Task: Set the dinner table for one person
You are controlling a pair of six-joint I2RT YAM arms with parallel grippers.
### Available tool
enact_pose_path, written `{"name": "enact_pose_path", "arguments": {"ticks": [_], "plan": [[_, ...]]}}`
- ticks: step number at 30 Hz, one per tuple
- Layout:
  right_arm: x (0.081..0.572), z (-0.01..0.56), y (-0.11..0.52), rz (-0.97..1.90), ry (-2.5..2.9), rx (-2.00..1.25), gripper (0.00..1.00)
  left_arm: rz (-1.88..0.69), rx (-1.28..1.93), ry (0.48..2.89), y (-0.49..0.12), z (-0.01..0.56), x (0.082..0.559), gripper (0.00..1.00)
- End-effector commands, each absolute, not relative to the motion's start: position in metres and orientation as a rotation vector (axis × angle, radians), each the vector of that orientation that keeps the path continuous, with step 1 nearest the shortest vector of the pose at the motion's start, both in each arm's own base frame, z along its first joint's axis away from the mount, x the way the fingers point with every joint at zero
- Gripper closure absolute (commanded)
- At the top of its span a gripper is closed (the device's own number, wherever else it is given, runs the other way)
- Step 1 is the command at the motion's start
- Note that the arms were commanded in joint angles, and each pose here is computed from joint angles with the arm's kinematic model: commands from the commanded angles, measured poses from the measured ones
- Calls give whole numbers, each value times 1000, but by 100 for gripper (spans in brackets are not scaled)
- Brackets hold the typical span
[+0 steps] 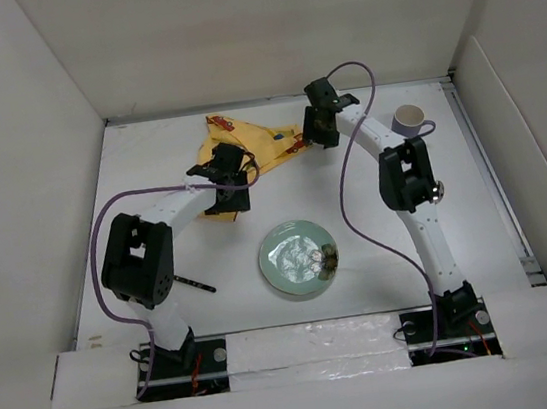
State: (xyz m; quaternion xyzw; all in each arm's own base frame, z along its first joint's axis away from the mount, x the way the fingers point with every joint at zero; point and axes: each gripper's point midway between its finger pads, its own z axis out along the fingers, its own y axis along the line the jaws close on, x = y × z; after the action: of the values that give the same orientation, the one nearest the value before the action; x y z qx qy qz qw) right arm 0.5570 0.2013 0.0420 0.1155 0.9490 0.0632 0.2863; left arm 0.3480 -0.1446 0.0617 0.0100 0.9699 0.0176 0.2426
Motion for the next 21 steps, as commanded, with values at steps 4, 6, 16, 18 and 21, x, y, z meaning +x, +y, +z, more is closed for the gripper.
{"name": "enact_pose_path", "arguments": {"ticks": [4,6,16,18,21], "plan": [[559,30,196,148,2586,337,39,64,85,2670,-143,50,345,43],[560,26,199,163,2597,343,41,100,84,2675,-140,45,347,46],[556,20,227,246,2607,316,55,186,94,2681,-131,31,350,61],[557,20,233,287,2606,323,61,206,105,2683,-129,28,349,64],[559,22,237,321,2590,330,70,218,116,2686,-127,26,349,70]]}}
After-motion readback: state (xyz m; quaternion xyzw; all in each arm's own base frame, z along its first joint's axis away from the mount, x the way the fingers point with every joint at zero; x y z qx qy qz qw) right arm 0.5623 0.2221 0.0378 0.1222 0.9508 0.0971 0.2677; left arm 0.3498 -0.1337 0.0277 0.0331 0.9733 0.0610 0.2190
